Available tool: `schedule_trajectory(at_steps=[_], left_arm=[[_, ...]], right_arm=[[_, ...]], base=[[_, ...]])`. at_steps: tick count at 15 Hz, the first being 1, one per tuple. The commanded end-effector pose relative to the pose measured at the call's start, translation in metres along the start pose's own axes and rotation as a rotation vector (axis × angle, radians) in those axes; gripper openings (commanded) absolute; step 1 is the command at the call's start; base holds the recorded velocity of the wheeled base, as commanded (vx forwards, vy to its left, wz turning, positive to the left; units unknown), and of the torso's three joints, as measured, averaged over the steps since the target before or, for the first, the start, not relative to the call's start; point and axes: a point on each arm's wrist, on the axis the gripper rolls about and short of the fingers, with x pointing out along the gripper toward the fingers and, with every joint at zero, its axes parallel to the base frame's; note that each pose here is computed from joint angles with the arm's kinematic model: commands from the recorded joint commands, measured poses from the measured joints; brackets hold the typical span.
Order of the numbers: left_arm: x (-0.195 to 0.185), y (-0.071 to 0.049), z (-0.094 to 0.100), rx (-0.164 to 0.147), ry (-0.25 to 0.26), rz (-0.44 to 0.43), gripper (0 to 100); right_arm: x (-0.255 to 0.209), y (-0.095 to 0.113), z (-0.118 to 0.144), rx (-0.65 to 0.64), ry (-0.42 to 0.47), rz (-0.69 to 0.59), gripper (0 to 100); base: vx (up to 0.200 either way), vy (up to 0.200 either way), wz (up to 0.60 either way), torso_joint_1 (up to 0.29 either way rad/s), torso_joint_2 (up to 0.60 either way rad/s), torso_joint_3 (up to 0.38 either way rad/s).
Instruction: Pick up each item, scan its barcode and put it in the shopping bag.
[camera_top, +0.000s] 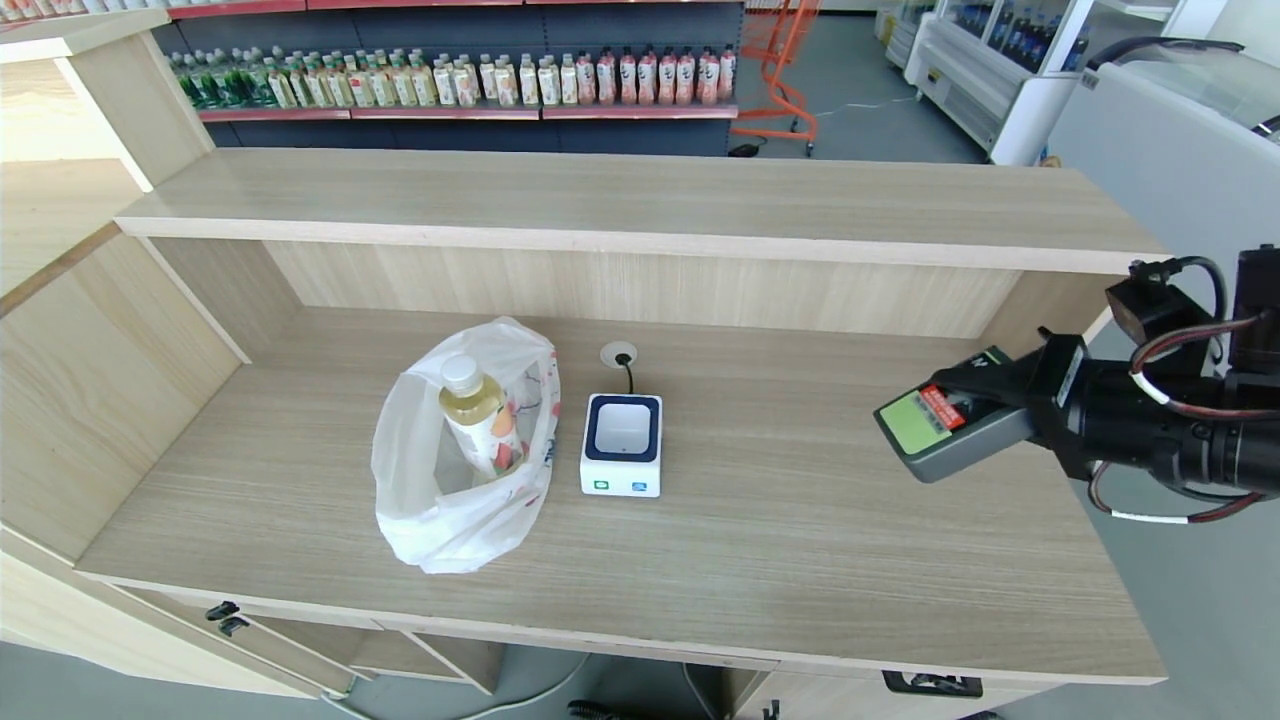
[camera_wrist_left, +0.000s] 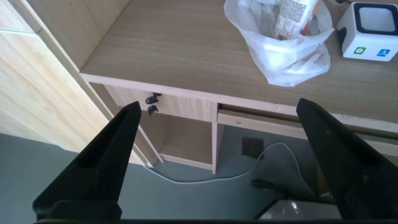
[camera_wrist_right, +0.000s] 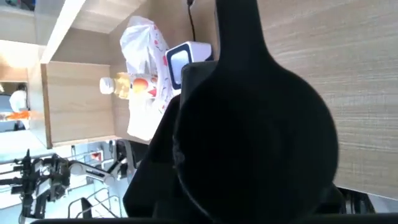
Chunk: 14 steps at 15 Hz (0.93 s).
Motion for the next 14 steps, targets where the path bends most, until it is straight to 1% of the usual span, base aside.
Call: schedule_trajectory(at_steps=[1,2,4,6,12,14], left_arm=[[0.0,0.0,0.0,0.0,0.0,0.001,100],[0.0,0.0,0.0,0.0,0.0,0.001,100],[0.0,0.0,0.0,0.0,0.0,0.001,100],[0.0,0.0,0.0,0.0,0.0,0.001,100],[0.0,0.0,0.0,0.0,0.0,0.001,100],[0.0,0.0,0.0,0.0,0.002,0.001,100]], right_arm=[[0.019,0.003,-0.006,-0.004,0.052,0.003,0],[0.02,0.011,-0.012,-0.019,0.075,0.031,0],[0.022,0.019,-0.017,-0.055,0.095,0.058,0],[0.023,0.025,-0.021,-0.098,0.09,0.065,0],[0.013,0.035,-0.023,-0.116,0.07,0.083,0],[0.008,0.035,-0.023,-0.117,0.063,0.087,0]], base=[[0.0,0.0,0.0,0.0,0.0,0.0],[0.0,0.0,0.0,0.0,0.0,0.0],[0.0,0.0,0.0,0.0,0.0,0.0],[0.0,0.0,0.0,0.0,0.0,0.0],[0.0,0.0,0.0,0.0,0.0,0.0],[0.0,0.2,0.0,0.005,0.0,0.005]])
